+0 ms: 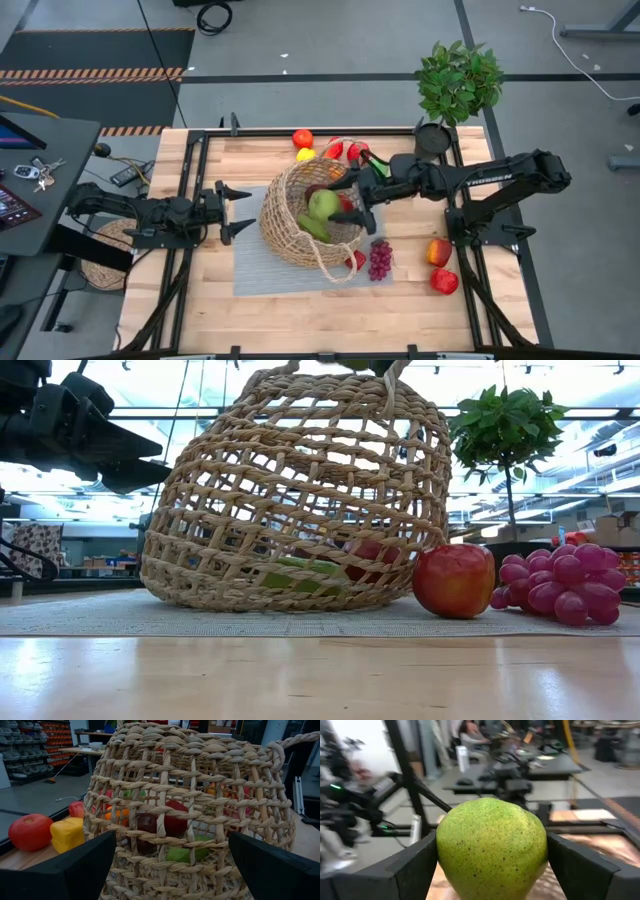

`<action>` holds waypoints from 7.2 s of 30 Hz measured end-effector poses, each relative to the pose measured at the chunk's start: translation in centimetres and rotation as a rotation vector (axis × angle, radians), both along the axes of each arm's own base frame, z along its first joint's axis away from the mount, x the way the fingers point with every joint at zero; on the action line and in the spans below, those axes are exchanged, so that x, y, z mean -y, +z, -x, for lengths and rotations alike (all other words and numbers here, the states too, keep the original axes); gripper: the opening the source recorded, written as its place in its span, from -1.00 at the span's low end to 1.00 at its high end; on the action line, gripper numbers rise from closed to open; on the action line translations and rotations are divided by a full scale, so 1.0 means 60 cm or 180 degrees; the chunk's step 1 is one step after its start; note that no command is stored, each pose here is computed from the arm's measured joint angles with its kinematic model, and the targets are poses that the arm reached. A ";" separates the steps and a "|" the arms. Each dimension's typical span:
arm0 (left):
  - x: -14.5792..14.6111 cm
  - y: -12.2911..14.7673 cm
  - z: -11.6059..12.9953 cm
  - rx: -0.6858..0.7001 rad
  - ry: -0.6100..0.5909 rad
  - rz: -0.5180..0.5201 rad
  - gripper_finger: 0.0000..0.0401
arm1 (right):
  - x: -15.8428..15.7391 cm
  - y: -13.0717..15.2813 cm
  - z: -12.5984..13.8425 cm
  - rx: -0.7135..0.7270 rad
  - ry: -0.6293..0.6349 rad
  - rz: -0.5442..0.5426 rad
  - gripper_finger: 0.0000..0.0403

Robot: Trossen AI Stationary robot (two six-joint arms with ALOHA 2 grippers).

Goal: Build produce basket
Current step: Put the green pear into the mesh basket, then put the green apple into the mesh basket

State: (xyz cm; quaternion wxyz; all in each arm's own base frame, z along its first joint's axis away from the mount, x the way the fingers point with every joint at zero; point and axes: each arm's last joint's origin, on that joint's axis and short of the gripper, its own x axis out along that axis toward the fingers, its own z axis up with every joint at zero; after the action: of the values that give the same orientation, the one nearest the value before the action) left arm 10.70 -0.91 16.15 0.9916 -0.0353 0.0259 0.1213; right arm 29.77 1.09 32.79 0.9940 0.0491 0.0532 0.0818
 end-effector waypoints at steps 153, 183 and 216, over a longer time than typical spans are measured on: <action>0.000 0.000 0.000 -0.0004 -0.0001 -0.0001 0.96 | 0.171 -0.134 0.206 -0.1051 -0.2662 -0.0241 0.79; 0.000 0.000 0.000 -0.0004 0.0000 -0.0001 0.96 | 0.008 0.017 0.213 0.1591 -0.1150 0.0298 0.79; 0.000 0.000 0.000 -0.0004 -0.0001 -0.0001 0.96 | -0.140 -0.005 0.040 -0.0372 -0.1728 0.3706 0.79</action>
State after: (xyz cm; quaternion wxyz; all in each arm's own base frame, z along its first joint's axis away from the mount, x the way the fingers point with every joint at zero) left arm 10.70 -0.91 16.15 0.9917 -0.0350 0.0266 0.1212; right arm 27.36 9.50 32.48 0.8388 -0.4822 0.1285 -0.2178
